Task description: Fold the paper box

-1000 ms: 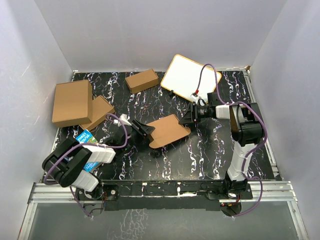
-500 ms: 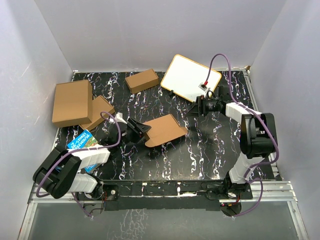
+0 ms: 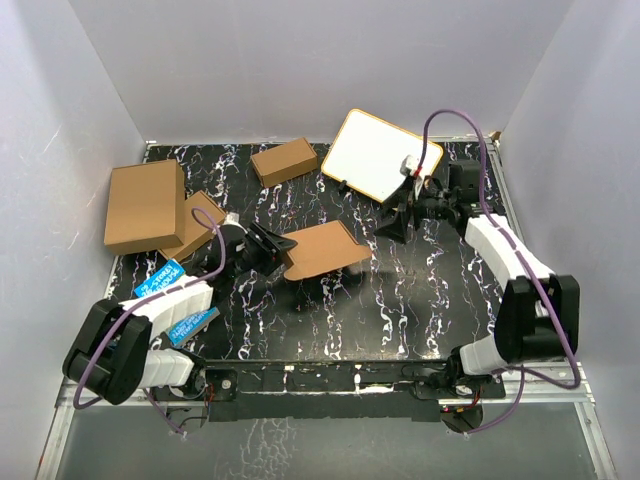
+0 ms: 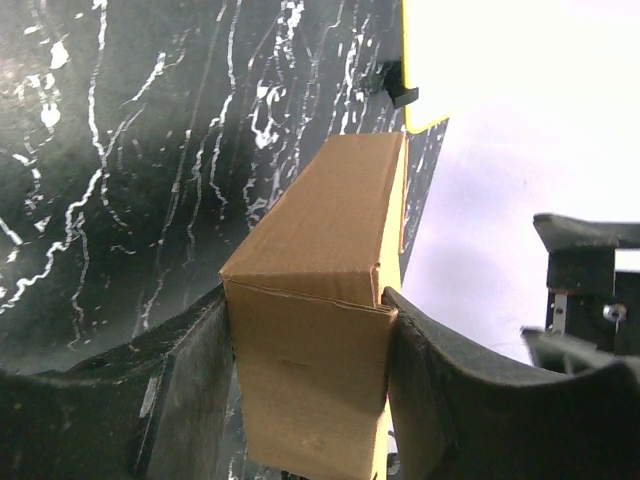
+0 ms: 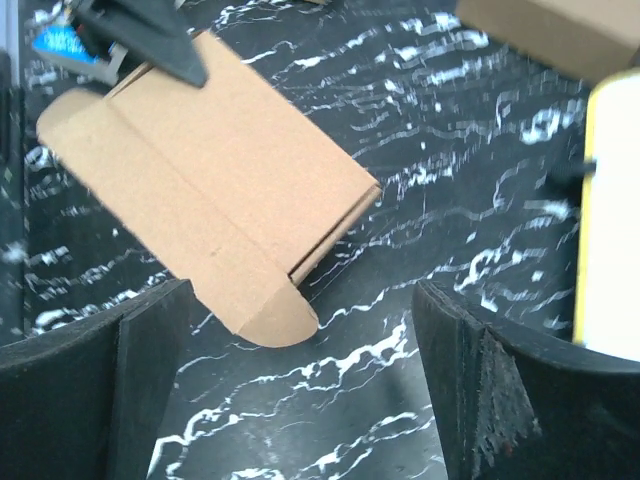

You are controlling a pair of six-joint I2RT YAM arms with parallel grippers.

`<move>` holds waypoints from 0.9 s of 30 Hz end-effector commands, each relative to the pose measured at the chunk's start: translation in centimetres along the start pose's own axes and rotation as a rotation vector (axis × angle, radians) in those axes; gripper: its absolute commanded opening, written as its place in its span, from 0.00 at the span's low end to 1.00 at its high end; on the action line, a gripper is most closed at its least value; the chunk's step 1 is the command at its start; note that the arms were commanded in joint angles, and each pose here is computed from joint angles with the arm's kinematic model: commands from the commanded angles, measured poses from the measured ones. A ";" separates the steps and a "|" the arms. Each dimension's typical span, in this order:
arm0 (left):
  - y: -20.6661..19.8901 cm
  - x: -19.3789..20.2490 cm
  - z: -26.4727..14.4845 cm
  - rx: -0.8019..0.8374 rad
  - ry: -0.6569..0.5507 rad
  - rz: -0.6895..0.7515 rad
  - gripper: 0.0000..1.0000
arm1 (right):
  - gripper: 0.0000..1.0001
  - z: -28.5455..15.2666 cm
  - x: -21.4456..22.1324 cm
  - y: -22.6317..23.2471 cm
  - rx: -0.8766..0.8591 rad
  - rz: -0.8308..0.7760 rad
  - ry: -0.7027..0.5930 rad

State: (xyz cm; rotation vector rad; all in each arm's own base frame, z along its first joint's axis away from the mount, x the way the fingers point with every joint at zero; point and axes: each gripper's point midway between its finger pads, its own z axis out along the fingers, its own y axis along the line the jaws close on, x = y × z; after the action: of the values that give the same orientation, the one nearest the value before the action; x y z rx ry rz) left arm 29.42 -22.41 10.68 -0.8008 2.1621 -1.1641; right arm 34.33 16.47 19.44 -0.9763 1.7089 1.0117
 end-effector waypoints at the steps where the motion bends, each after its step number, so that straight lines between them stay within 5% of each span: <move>1: -3.0 -0.2 -0.5 0.032 0.059 -0.042 0.35 | 1.00 0.7 -1.3 3.8 -0.110 -0.481 -0.048; 10: -3.8 0.0 0.2 -0.047 0.149 -0.167 0.36 | 0.99 4.7 -0.1 5.0 -0.074 -0.832 0.073; 20: -3.7 -0.9 1.1 -0.147 0.166 -0.309 0.37 | 0.99 8.0 1.5 7.7 -0.092 -0.979 0.147; 27: -4.3 -1.2 1.3 -0.138 0.183 -0.360 0.38 | 0.99 10.5 1.8 7.2 0.085 -1.063 0.163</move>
State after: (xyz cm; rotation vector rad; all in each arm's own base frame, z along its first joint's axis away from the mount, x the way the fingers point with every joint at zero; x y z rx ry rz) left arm 31.58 -23.53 11.91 -1.2020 2.3493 -1.2267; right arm 27.64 27.01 14.08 -1.7638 1.1306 0.3773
